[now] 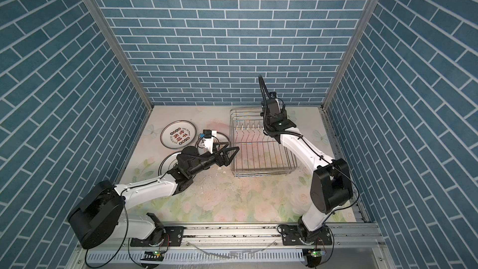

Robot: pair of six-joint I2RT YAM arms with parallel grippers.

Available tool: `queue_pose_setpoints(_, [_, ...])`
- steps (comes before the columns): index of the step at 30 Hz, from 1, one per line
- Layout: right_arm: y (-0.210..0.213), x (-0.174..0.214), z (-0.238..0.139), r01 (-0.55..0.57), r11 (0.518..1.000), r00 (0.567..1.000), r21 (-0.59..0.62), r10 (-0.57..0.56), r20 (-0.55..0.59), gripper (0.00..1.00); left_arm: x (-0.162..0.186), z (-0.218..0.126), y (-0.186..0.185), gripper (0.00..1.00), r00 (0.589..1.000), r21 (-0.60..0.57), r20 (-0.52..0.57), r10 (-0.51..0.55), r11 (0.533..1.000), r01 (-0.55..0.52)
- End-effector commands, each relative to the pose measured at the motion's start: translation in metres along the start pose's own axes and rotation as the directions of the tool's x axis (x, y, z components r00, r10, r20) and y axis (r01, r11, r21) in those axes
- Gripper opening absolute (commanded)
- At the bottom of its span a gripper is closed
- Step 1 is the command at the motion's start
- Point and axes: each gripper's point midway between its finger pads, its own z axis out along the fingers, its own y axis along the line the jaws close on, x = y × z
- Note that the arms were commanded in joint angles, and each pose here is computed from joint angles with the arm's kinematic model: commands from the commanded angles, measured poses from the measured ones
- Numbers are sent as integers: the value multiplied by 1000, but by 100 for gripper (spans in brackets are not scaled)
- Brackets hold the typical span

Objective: Unload the plates from the dish rack
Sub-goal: 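Close the right gripper on the last cloud-emblem plate's rim in the rack, then lift the cloud-emblem plate out of the rack toward the left gripper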

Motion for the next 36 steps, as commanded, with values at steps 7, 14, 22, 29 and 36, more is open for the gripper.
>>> queue_pose_setpoints(7, [-18, -42, -60, -60, 998, 973, -4, 59, 223, 0, -13, -19, -8, 100, 997, -4, 67, 25, 1000, -25])
queue_pose_setpoints(14, [-14, -40, -103, -105, 965, 935, -239, 177, 306, 0, -18, -31, -15, 100, 996, 1, 73, 42, 999, -42])
queue_pose_setpoints(22, [-14, -40, -138, -141, 868, 897, -477, 315, 310, 0, -22, -36, -29, 100, 994, 74, 101, 34, 996, -41])
queue_pose_setpoints(29, [-15, -40, -152, -161, 769, 863, -619, 414, 289, 0, -21, -32, -43, 100, 996, 159, 89, 19, 987, -34])
queue_pose_setpoints(36, [-11, -44, -170, -164, 550, 822, -819, 536, 195, 0, -28, -34, -52, 100, 993, 202, 115, 26, 978, -49])
